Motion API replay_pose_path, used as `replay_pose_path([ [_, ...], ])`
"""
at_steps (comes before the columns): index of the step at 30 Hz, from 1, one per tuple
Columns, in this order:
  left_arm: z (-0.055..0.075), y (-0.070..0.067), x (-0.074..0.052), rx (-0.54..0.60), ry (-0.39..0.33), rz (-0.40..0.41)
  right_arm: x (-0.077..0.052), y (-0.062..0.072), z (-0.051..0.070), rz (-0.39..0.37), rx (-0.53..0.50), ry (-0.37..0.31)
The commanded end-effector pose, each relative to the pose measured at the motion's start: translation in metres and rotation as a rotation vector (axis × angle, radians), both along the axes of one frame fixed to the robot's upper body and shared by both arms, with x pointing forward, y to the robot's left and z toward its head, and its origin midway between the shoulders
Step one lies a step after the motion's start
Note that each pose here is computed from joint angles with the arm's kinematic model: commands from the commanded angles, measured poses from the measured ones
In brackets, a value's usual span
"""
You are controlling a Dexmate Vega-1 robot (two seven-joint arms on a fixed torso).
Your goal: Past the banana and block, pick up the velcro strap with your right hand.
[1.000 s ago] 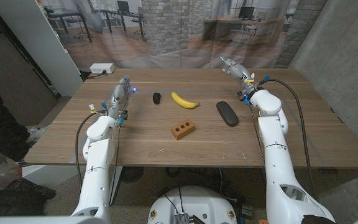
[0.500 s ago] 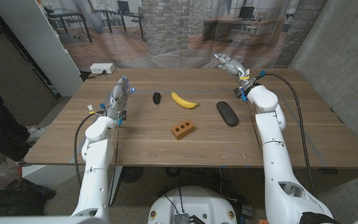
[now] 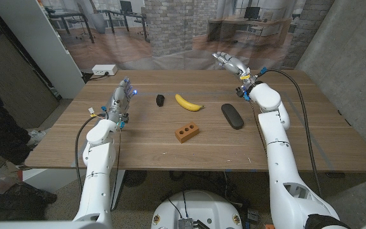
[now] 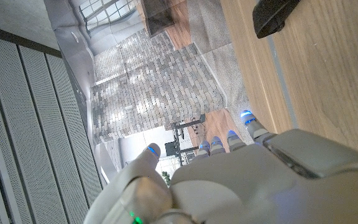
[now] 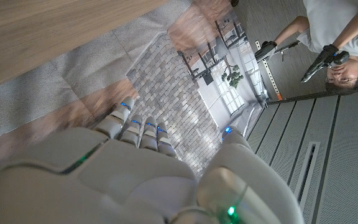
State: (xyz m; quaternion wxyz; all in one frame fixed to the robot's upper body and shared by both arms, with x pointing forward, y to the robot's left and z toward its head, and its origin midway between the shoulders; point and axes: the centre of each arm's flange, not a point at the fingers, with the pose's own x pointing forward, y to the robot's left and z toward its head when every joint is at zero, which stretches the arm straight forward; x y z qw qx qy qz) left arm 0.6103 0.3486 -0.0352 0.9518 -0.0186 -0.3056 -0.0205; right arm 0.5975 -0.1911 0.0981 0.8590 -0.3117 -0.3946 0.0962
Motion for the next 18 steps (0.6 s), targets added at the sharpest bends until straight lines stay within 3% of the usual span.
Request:
replay_pose_path([
  [1, -0.001, 0.002, -0.001, -0.005, -0.001, 0.002, -0.004, 0.016, 0.009, -0.015, -0.071, -0.034],
  [18, -0.001, 0.008, -0.003, -0.008, 0.002, 0.019, -0.012, 0.04, 0.019, -0.08, -0.196, -0.09],
])
